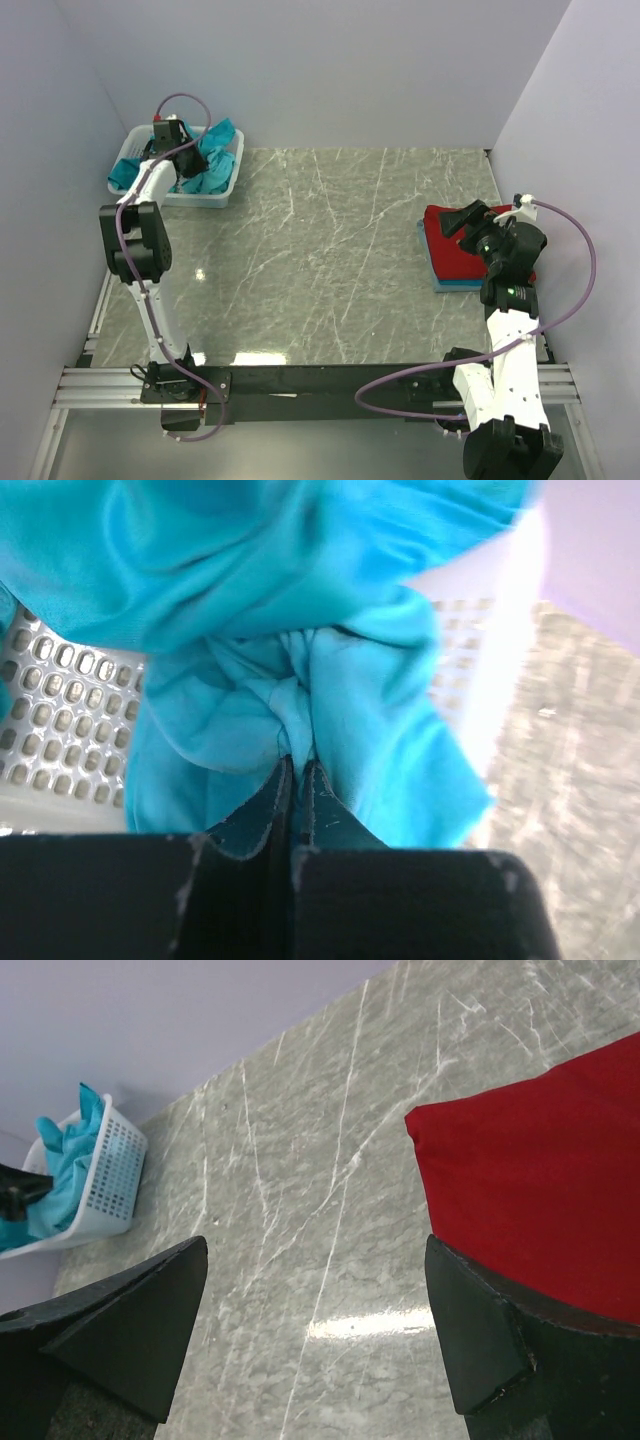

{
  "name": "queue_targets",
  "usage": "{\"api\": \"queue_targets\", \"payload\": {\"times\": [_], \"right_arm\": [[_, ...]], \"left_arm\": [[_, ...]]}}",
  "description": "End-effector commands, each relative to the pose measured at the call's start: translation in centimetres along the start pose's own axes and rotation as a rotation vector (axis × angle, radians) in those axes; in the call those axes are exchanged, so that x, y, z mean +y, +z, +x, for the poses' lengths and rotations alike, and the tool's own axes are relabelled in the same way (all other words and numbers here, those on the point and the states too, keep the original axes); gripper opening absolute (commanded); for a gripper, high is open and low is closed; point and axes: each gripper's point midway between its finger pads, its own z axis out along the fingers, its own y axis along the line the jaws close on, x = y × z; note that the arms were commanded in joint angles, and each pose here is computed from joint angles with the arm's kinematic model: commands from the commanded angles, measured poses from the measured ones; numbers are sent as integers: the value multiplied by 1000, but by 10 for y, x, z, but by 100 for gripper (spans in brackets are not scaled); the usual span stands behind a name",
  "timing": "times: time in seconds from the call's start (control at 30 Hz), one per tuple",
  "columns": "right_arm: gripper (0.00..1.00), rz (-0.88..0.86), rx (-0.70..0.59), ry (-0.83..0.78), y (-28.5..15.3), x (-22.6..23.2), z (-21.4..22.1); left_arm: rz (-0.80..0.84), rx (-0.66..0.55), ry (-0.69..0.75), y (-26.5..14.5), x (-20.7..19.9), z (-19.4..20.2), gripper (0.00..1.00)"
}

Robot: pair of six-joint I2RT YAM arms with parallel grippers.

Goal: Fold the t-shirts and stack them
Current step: Grab the tshirt from the pile, then move the tshirt to the center of the board

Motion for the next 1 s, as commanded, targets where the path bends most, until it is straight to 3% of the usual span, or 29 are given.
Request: {"api": "queue_targets", "payload": {"times": [0.0,0.2,0.43,0.67,0.97], "right_arm": [[95,-25,-49,-29,-1,9,-16],[95,-29,-53,-29,-4,10,-16],[95,-34,-56,-32,-5,12,-16],[95,-30,-66,-32,-7,11,-17],[95,-40,-70,-38,-8,14,-19]], "left_arm": [[116,-96,16,-56,-47,-48,1],[203,-182,11,-104,-82,-86,1],[249,-388,-17,-169,-112,-151,1],[384,-476,-27,-218,-147,-184,0],[522,-706,-28,-304,-181,-231,1]]}}
